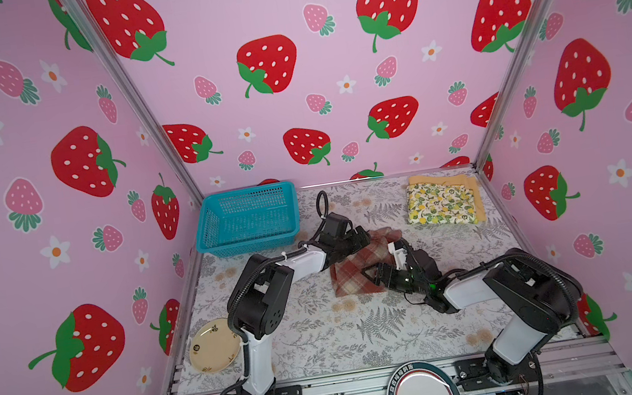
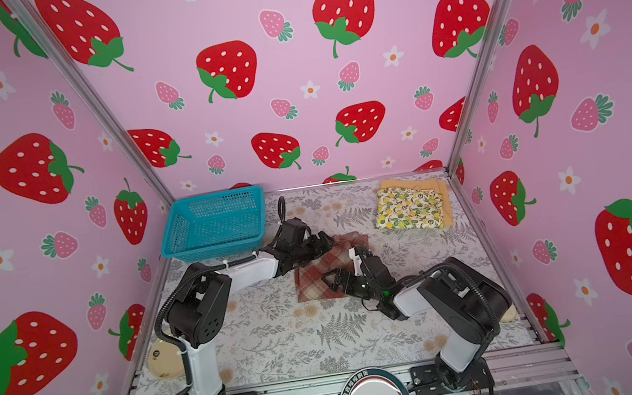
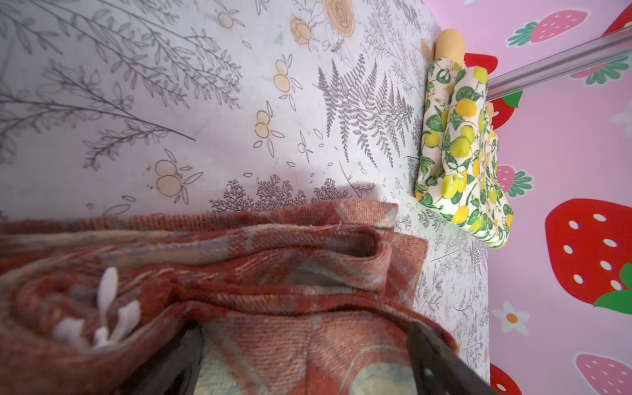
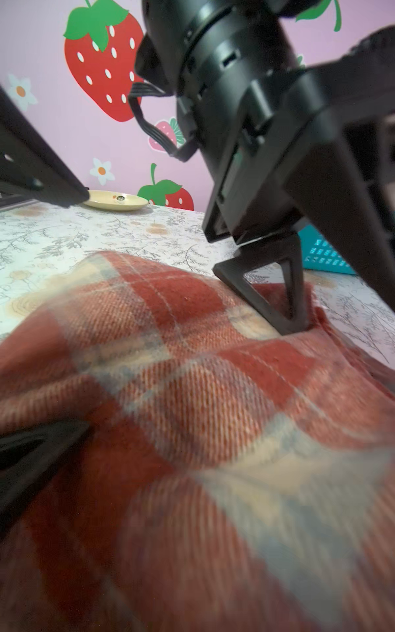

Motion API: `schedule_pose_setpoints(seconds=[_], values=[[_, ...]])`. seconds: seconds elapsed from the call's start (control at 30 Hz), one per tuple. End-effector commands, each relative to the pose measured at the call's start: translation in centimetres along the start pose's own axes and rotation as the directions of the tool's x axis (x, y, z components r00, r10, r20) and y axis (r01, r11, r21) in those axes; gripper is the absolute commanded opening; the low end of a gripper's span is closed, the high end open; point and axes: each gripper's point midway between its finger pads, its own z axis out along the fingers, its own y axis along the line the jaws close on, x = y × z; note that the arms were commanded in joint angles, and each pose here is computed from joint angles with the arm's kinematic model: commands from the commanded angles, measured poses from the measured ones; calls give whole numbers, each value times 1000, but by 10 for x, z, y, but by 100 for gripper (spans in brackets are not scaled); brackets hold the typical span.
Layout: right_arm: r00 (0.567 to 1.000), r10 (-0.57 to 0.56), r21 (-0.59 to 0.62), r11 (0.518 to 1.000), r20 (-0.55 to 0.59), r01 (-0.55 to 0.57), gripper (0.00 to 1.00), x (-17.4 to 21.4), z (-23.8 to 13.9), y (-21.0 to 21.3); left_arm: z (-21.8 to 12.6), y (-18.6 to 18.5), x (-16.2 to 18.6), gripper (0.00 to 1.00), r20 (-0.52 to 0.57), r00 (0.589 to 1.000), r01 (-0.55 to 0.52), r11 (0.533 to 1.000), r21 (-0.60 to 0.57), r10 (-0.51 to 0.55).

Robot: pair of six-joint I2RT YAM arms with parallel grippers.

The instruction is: Fold and stack the skirts

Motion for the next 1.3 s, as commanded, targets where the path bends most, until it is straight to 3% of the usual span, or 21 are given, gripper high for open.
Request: schedule_pose_setpoints(seconds=[0.0,0.2,0.4,0.77,1.03,1.27], values=[[996,-83,52,995,36,81,100,-25,-4,20,-25,-22,-2,94,-32,999,-35,999,32,36],[960,-268,20,963,77,267,100,-79,-23,78,-88,-38,-5,97,-12,1000,0,992,124,2],[957,-284,-57,956,52,287,100,-109,-25,92,-117,-28,12,100,-25,998,66,981,183,-62],[961,-268,-120,954,72,275,100,-137,-36,94,-118,5,18,99,-1,982,184,961,205,-188],[980,-193,-155,971,-45,184,100,-130,1,65,-120,-13,36,99,-34,986,168,950,264,-165],[983,-157,-136,980,-96,143,100,-130,32,34,-111,3,59,100,-61,982,189,949,251,-179]])
